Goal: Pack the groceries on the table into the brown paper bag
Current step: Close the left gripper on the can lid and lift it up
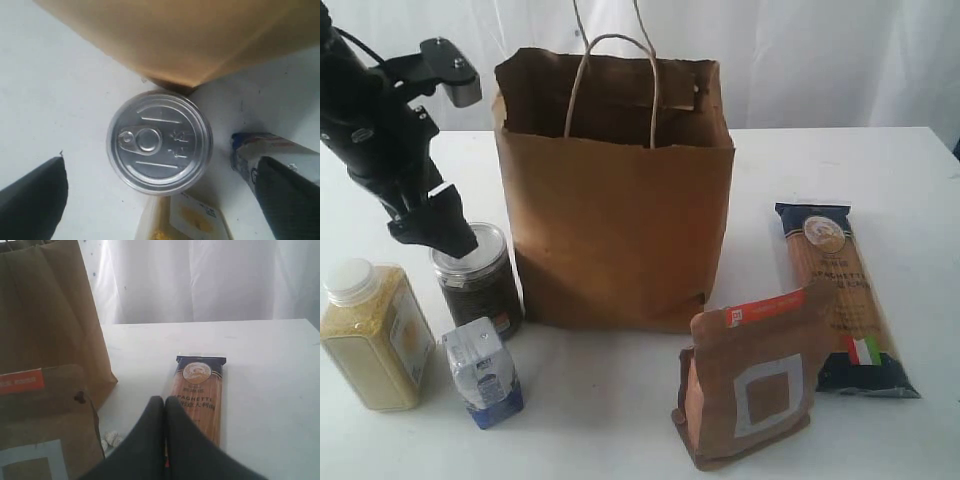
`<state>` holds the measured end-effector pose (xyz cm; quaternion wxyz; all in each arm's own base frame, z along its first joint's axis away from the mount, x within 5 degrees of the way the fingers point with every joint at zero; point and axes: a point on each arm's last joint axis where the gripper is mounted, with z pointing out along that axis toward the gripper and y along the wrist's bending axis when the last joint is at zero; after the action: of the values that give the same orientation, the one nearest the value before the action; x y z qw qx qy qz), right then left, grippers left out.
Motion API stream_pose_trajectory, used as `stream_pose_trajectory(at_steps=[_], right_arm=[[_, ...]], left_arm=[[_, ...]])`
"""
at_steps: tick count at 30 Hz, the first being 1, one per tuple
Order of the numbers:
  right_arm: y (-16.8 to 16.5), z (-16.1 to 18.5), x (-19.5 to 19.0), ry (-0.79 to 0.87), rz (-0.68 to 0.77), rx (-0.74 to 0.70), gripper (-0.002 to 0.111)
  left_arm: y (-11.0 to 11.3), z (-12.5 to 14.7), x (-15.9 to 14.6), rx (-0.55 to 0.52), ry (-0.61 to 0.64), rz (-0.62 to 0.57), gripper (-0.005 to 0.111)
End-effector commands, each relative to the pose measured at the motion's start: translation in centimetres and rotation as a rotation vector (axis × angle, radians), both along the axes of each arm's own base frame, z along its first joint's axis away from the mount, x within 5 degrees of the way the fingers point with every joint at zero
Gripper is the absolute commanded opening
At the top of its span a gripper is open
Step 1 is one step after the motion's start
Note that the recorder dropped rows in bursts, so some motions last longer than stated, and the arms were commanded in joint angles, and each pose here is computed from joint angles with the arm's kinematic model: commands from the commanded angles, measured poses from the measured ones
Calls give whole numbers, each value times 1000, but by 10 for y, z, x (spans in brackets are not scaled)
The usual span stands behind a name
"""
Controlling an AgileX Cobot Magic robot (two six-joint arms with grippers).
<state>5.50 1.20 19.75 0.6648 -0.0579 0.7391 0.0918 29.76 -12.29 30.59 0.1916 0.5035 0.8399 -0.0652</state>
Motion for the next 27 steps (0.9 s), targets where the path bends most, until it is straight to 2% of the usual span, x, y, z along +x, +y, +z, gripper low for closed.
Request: stream_pose_trajectory(at_steps=[1,7,16,27], right_arm=[[0,0,0,-8,-6,5,0],[0,0,0,-8,-6,5,0],[0,0,0,-8,-6,5,0],[0,0,0,-8,-6,5,0]], left_arm=[[3,-15,-5,1,20,12,105],[4,-33,-6,2,1,25,105],[2,-32,0,-33,-56,44,105],[-3,-60,11,-11,28,41,105]])
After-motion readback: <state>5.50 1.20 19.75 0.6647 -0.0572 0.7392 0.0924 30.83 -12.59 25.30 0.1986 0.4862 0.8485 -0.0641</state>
